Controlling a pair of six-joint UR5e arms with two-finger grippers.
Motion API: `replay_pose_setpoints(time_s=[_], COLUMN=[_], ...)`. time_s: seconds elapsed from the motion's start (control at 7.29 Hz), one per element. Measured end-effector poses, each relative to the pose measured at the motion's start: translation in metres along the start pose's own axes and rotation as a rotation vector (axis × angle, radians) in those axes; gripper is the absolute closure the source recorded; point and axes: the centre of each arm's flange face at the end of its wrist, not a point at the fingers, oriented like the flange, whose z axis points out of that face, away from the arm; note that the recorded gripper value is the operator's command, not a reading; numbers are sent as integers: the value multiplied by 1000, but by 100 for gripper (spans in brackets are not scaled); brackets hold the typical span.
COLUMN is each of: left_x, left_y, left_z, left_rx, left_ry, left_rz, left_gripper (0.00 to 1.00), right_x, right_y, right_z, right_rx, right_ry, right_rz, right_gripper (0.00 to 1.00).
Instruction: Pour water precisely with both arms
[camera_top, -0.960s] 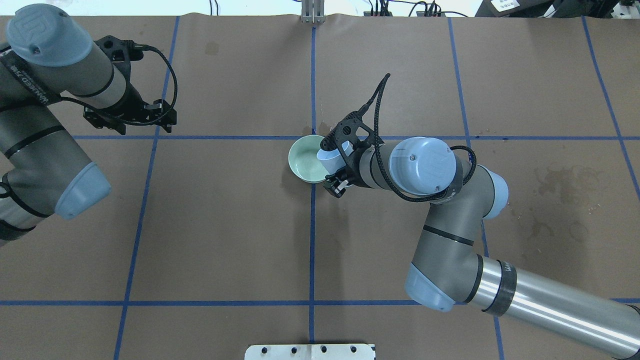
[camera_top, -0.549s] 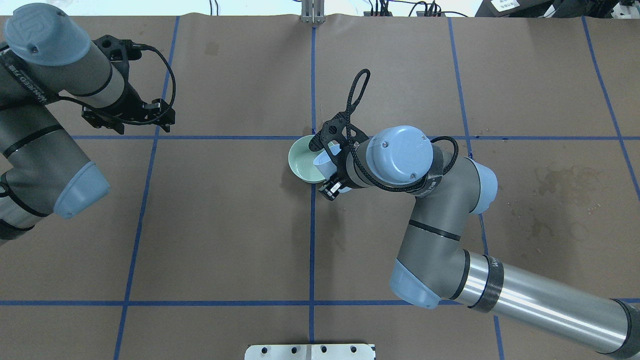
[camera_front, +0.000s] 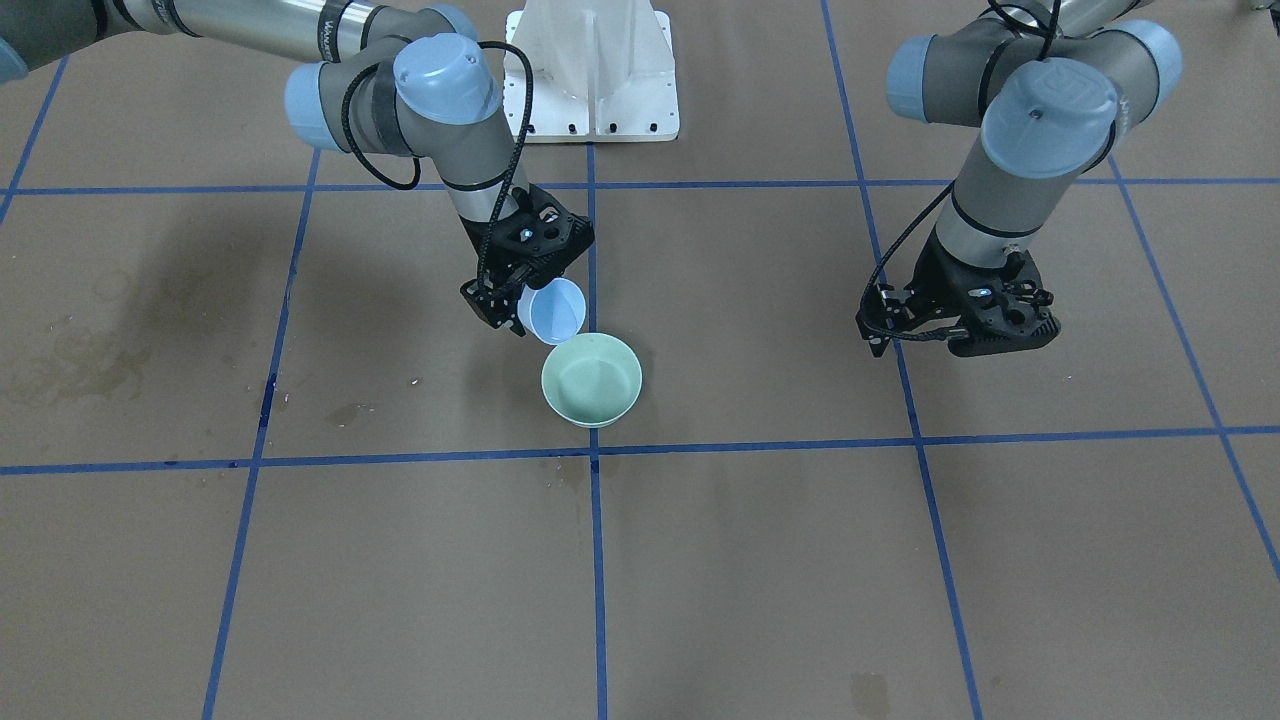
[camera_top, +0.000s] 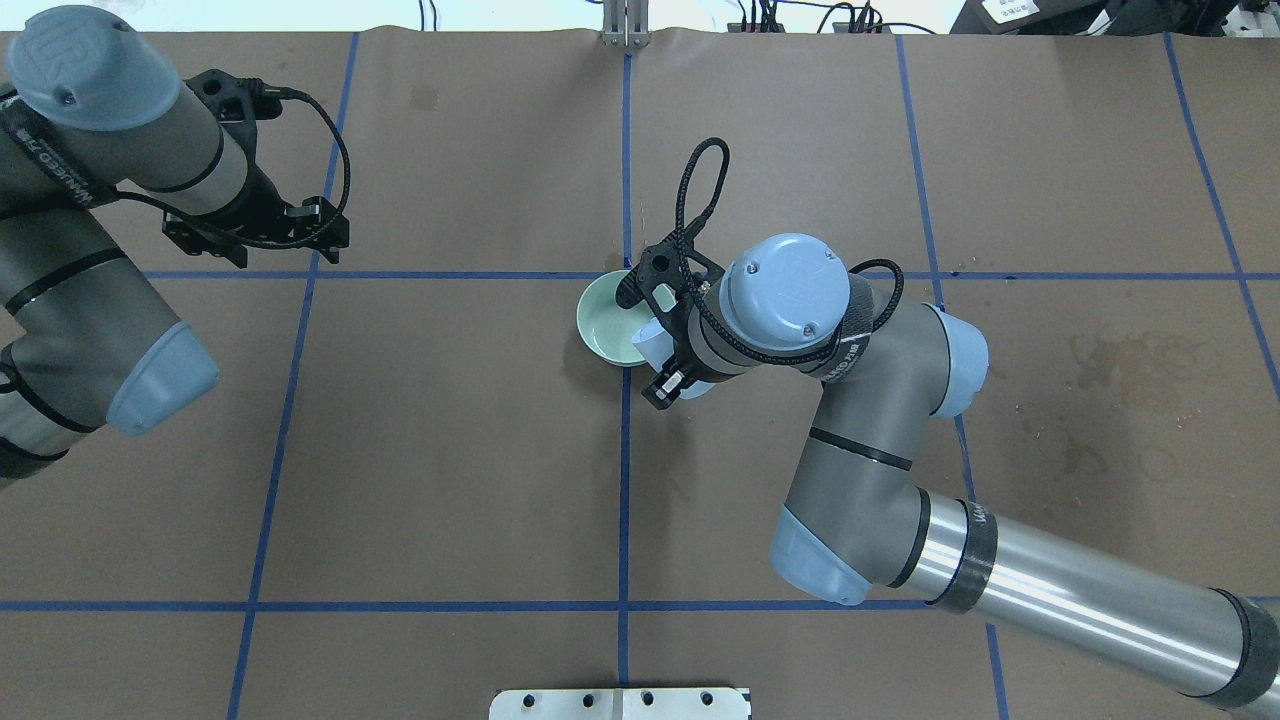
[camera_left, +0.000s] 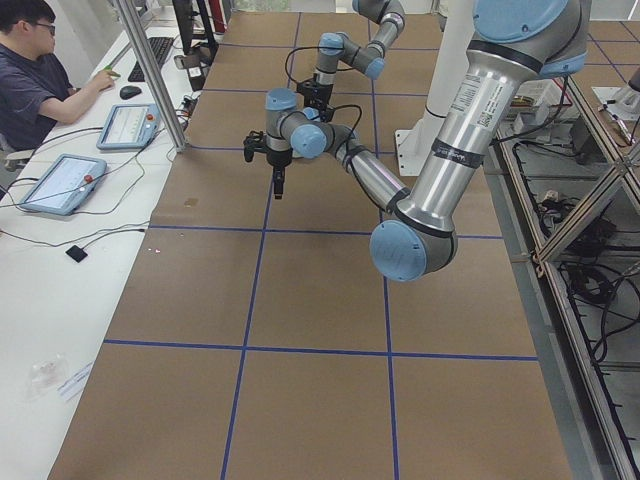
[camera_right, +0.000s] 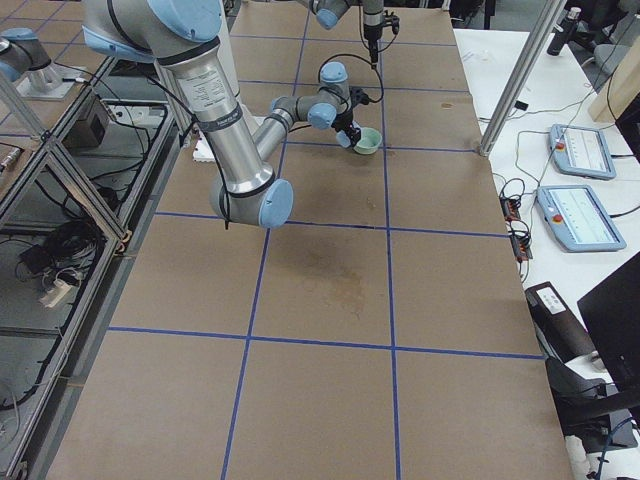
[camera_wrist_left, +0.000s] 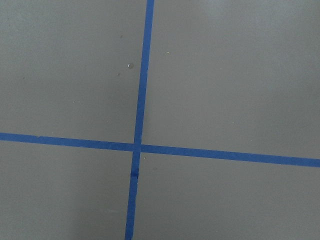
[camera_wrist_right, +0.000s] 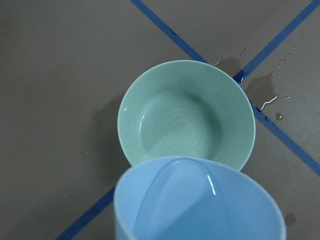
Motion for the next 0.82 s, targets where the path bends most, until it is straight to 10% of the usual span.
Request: replay_pose_setpoints(time_s=[0.82], left_x=[-1], left_y=[0], left_z=[1], left_rx=[-2], left_ry=[-3], left_rz=[-2], left_gripper=[0], right_x=[6], right_y=[-32], right_z=[11], right_rx=[-145], right_ry=[-19], right_rz=[6], right_gripper=[100])
